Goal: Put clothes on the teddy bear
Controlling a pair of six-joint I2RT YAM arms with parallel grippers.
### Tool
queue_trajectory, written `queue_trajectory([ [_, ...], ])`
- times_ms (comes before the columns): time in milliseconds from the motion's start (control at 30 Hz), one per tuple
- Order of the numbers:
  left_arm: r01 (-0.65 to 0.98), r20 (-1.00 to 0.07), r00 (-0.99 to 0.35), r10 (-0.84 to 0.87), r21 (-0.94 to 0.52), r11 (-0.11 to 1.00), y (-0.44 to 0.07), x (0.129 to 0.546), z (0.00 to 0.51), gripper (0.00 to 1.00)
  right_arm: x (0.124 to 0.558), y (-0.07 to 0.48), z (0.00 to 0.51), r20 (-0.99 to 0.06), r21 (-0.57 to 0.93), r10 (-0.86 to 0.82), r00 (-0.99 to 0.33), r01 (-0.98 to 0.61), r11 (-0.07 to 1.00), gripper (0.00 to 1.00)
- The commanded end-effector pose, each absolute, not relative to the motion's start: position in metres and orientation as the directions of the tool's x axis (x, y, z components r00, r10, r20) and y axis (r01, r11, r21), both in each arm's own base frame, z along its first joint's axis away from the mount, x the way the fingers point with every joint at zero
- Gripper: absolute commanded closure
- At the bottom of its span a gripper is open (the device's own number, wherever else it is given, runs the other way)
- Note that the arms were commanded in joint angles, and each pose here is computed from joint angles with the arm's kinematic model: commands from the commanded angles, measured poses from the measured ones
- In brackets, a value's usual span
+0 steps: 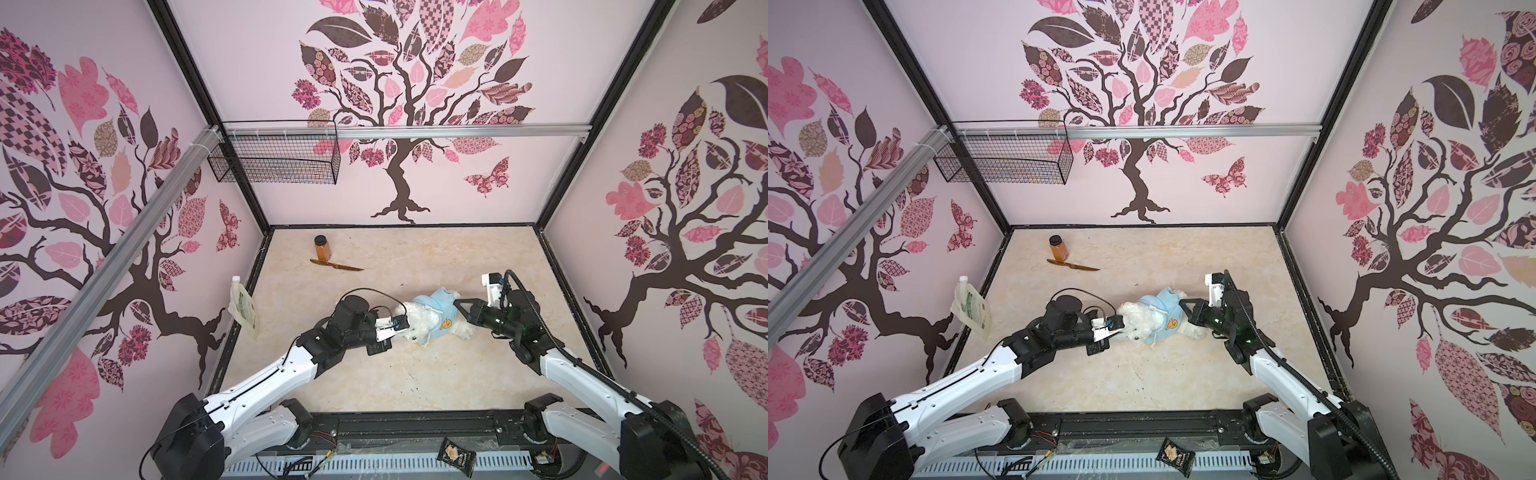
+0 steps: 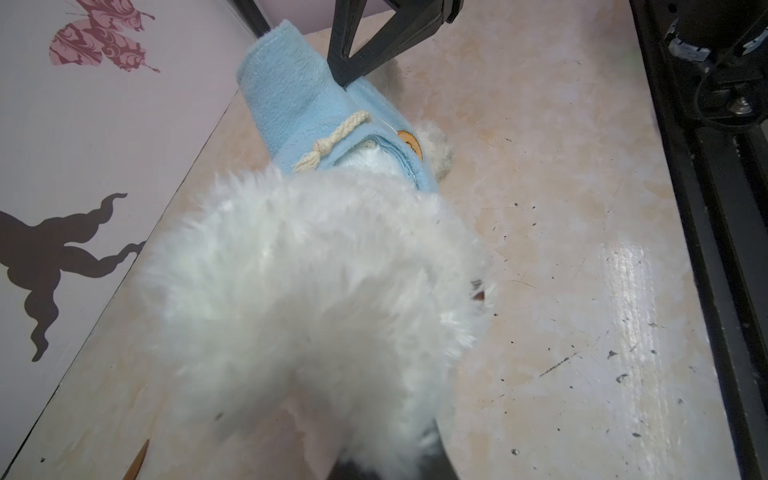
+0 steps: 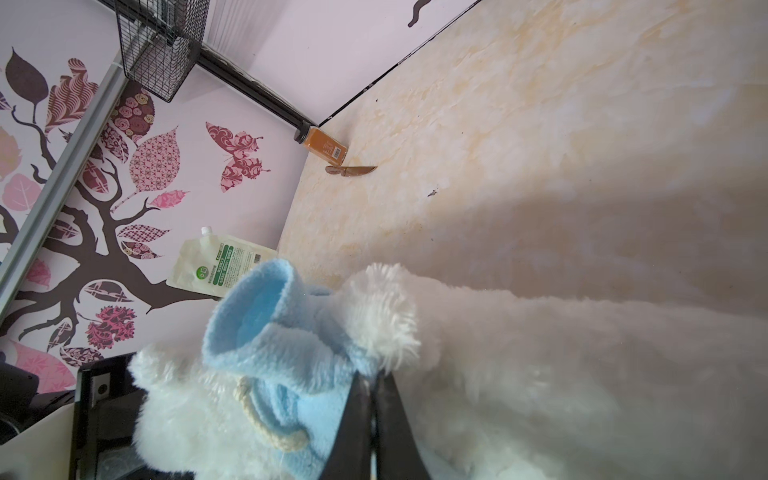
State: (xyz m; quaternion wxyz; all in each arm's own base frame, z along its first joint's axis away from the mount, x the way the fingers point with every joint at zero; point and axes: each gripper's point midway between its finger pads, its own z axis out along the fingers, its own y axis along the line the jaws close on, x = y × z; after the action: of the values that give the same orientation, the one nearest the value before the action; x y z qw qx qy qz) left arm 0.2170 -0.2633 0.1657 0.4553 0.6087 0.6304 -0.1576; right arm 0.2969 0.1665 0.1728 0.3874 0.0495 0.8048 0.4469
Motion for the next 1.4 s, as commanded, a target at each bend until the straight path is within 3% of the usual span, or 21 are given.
queue_trajectory([
  [0, 0.948, -0.687, 0.052, 0.725, 0.262, 0.180, -0.237, 0.194, 0.129, 1.00, 0.341, 0.110, 0.211, -0.636, 0.743, 0.586, -0.502, -0.196, 0.640, 1.00],
  [200, 0.943, -0.777, 0.029, 0.628, 0.230, 0.242, -0.245, 0.197, 0.152, 1.00, 0.346, 0.111, 0.193, -0.582, 0.776, 0.574, -0.576, -0.183, 0.603, 1.00],
  [400, 0.920, -0.937, -0.056, 0.344, 0.085, 0.382, -0.247, 0.216, 0.205, 1.00, 0.340, 0.108, 0.159, -0.568, 0.760, 0.551, -0.612, -0.133, 0.636, 1.00],
  [567, 0.925, -0.935, -0.070, 0.348, 0.070, 0.374, -0.248, 0.217, 0.201, 1.00, 0.328, 0.123, 0.191, -0.643, 0.741, 0.498, -0.582, -0.307, 0.598, 0.70],
  [700, 0.934, -0.944, -0.069, 0.322, 0.052, 0.354, -0.251, 0.215, 0.203, 1.00, 0.315, 0.142, 0.199, -0.684, 0.701, 0.410, -0.603, -0.389, 0.598, 0.58],
  [867, 0.950, -0.956, -0.050, 0.290, 0.044, 0.308, -0.255, 0.209, 0.207, 1.00, 0.294, 0.177, 0.191, -0.717, 0.638, 0.264, -0.645, -0.455, 0.621, 0.56],
  [1367, 0.940, -0.950, -0.057, 0.306, 0.053, 0.338, -0.253, 0.215, 0.204, 1.00, 0.259, 0.185, 0.157, -0.615, 0.719, 0.215, -0.758, -0.429, 0.546, 0.59],
])
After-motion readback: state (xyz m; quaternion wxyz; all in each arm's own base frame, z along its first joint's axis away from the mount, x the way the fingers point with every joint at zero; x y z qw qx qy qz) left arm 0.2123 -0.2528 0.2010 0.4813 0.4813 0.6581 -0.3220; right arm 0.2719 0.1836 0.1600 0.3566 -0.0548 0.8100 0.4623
